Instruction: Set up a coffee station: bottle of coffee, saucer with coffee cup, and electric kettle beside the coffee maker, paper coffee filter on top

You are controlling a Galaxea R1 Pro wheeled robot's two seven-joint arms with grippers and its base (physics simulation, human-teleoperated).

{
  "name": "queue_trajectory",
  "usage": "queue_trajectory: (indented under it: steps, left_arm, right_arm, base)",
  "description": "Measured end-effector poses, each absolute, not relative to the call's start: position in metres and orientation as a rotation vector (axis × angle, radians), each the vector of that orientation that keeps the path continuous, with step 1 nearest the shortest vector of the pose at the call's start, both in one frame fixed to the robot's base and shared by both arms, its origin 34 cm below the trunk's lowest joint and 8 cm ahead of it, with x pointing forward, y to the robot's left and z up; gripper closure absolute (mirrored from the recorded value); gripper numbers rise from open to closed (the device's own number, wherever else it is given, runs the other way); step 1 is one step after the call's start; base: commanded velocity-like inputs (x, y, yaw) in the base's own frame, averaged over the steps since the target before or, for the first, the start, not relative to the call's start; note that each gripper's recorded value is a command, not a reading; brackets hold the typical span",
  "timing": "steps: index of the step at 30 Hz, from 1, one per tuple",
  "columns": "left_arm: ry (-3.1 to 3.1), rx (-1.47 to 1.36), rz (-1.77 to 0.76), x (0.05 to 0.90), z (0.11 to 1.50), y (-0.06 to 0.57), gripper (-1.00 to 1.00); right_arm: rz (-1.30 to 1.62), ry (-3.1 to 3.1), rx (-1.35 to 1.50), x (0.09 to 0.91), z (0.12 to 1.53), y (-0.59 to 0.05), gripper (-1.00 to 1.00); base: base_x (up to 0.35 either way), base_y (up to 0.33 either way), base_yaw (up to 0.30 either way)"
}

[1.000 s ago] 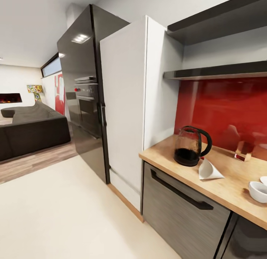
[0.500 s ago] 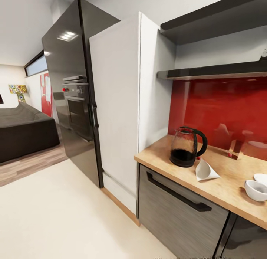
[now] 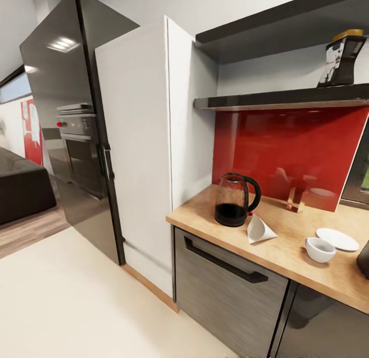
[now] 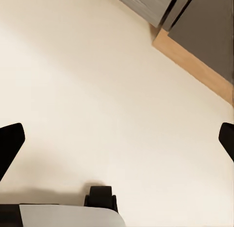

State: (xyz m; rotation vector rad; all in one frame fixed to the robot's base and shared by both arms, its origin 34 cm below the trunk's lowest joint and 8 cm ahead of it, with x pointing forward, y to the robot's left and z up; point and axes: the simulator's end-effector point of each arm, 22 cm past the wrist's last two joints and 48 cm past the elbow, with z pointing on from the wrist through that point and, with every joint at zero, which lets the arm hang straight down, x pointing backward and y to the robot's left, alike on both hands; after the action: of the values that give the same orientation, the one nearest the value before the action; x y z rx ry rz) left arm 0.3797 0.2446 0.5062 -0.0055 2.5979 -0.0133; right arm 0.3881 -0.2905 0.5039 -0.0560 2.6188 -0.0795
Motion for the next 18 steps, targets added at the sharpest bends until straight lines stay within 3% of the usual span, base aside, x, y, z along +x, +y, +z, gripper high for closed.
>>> queue_trajectory:
  steps: [10,18]
  left_arm:
    - [2.598,-0.006,-0.013,0.3796,0.5062,0.2446,-1.0]
    - [2.598,-0.005,-0.013,0.3795,0.5063,0.2446,-1.0]
  right_arm:
    - [-0.079,2.619,-0.056,0.388,0.5038,-0.2905,-1.0]
    - [-0.081,2.615,-0.056,0.3889,0.5045,-0.2909,-1.0]
  base:
    - [0.001,0.003,-0.249]
    - [0.142,0.195,-0.051]
